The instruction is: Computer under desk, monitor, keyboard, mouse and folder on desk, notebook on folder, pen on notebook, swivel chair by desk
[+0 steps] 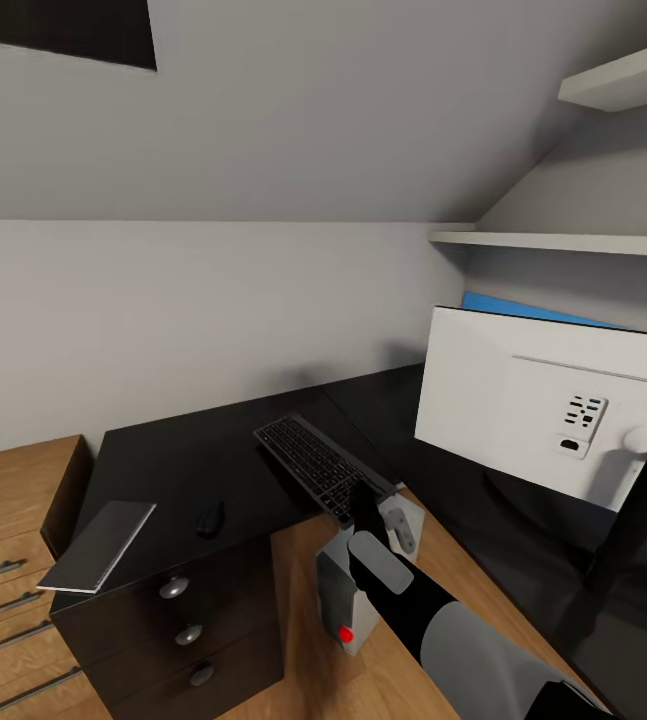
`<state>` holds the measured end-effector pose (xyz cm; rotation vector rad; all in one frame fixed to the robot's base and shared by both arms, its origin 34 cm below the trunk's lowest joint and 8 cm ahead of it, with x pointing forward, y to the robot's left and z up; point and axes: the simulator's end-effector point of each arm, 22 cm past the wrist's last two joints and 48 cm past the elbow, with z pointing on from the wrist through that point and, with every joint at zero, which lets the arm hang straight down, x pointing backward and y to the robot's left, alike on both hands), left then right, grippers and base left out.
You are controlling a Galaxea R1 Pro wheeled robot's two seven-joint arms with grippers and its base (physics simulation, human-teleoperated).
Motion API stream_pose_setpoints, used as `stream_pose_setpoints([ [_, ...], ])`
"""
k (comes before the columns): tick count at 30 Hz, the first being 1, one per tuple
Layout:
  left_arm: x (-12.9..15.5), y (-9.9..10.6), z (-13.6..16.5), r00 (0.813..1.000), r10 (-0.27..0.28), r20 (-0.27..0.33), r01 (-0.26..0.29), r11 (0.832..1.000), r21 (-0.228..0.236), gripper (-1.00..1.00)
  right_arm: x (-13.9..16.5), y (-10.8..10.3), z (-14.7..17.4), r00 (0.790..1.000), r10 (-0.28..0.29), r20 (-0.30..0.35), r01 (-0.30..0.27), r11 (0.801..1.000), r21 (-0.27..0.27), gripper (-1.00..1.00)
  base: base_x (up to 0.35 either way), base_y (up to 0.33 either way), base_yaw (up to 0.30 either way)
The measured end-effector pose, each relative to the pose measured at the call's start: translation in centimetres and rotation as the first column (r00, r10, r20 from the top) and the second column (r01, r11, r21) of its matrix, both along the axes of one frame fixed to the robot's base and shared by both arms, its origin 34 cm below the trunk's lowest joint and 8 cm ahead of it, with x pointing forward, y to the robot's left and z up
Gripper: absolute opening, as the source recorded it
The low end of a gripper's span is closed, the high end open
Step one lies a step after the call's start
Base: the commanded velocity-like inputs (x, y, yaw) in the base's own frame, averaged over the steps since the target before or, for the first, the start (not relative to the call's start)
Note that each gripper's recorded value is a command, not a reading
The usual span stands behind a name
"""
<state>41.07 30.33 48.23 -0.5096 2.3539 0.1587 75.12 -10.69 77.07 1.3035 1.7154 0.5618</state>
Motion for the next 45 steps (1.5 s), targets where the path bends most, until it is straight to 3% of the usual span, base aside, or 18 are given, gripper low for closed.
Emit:
stream_pose_setpoints([
  [17,0.03,0.11,0.01,1.000,0.000,0.000,0.000,1.000,0.002,1.00,0.04,0.05,0.06,1.000,0.001,0.002,-0.001,1.000,0.000,1.00,-0.007,0.000,0.000],
  [45,-0.05,0.10,-0.04,1.000,0.000,-0.003,0.000,1.000,0.001,1.00,0.04,0.03,0.05,1.000,0.001,0.003,-0.001,1.000,0.000,1.00,-0.124,0.000,0.000],
])
